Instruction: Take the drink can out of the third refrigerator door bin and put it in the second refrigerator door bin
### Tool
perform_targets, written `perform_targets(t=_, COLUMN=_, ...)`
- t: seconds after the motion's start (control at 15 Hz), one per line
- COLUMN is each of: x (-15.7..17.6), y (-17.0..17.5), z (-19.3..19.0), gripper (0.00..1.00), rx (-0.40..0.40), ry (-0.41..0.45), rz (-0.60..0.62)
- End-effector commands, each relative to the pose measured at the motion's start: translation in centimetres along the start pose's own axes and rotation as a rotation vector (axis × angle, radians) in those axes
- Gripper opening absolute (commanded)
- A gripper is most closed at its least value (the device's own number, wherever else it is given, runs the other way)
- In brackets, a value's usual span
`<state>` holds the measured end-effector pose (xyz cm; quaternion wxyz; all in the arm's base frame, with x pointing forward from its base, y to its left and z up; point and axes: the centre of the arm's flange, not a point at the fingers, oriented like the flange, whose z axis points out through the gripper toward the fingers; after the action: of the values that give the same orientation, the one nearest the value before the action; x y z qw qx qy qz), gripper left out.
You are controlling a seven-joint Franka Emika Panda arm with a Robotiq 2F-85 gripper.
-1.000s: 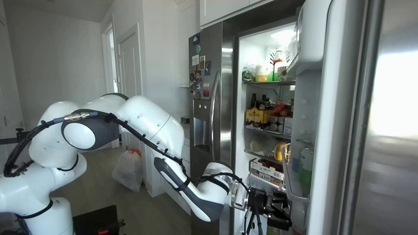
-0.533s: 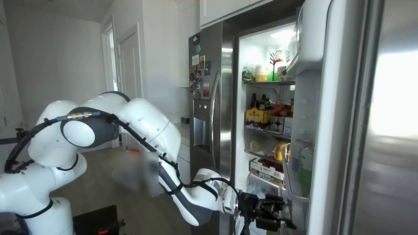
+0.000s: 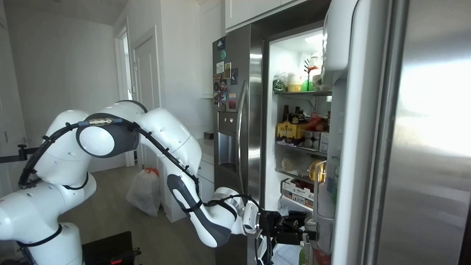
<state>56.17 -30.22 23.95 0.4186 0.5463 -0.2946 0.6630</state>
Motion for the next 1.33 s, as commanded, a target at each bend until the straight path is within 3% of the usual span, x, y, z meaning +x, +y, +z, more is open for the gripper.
perform_targets(t=0.0, x=2.2, y=1.7, z=-1.4, gripper=0.47, rx=0.022, ry=0.072, rz=-0.013)
perform_targets(t=1.27, x=2.7, y=1.1, z=-3.2, gripper=0.47, rx=0.123, ry=0.225, rz=-0.107)
